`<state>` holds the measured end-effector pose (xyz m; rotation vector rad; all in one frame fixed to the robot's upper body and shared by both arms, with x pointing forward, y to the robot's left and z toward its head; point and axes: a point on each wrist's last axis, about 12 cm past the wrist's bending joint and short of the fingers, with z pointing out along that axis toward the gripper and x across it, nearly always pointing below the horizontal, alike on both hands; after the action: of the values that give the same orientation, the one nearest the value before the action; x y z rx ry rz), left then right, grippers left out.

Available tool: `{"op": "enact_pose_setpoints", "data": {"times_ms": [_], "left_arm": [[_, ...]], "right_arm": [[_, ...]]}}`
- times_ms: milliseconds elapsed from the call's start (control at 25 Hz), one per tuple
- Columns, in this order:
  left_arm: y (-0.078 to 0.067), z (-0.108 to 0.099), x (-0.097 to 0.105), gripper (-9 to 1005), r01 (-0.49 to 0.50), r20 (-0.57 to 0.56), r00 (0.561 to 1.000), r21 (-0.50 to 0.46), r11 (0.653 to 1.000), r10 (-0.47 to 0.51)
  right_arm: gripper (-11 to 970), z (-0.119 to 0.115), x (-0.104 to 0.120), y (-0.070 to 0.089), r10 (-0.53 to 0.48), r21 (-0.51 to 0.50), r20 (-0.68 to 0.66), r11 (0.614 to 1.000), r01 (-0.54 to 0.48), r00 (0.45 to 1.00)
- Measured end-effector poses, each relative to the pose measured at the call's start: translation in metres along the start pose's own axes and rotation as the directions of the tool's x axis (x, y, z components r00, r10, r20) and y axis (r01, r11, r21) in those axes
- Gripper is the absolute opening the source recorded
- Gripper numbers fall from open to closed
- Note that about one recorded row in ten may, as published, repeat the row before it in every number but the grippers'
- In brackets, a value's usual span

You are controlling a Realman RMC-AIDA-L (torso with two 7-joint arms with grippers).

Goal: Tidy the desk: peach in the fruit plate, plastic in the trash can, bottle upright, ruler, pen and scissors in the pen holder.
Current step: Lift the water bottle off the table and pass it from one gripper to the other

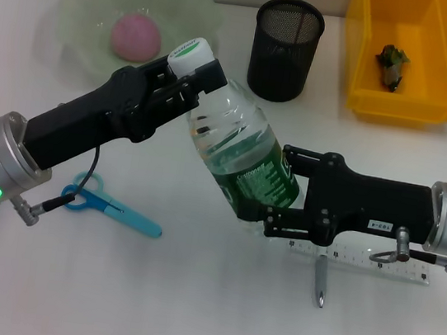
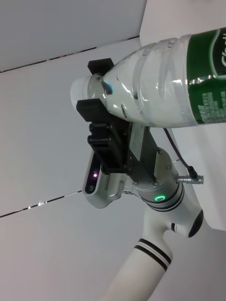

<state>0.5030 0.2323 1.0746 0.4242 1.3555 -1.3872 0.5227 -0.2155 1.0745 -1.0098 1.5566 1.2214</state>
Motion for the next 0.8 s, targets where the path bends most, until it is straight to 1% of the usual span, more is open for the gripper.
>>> {"op": "enact_pose_setpoints", "data": {"times_ms": [520, 800], "left_arm": [[0.0005, 0.0005, 0.0001, 439, 0.0, -0.003, 1.0, -0.003, 1.0, 0.0], [0.0009, 0.0002, -0.0001, 439, -0.001, -0.005, 1.0, -0.005, 1.0, 0.001]], "right_arm": [[775, 0.0009, -0.0004, -0.0023, -0.004, 0.012, -0.011, 1.0, 0.005, 1.0], [834, 0.0018, -0.0017, -0.0038, -0.009, 0.015, -0.013, 1.0, 0.009, 1.0]]}}
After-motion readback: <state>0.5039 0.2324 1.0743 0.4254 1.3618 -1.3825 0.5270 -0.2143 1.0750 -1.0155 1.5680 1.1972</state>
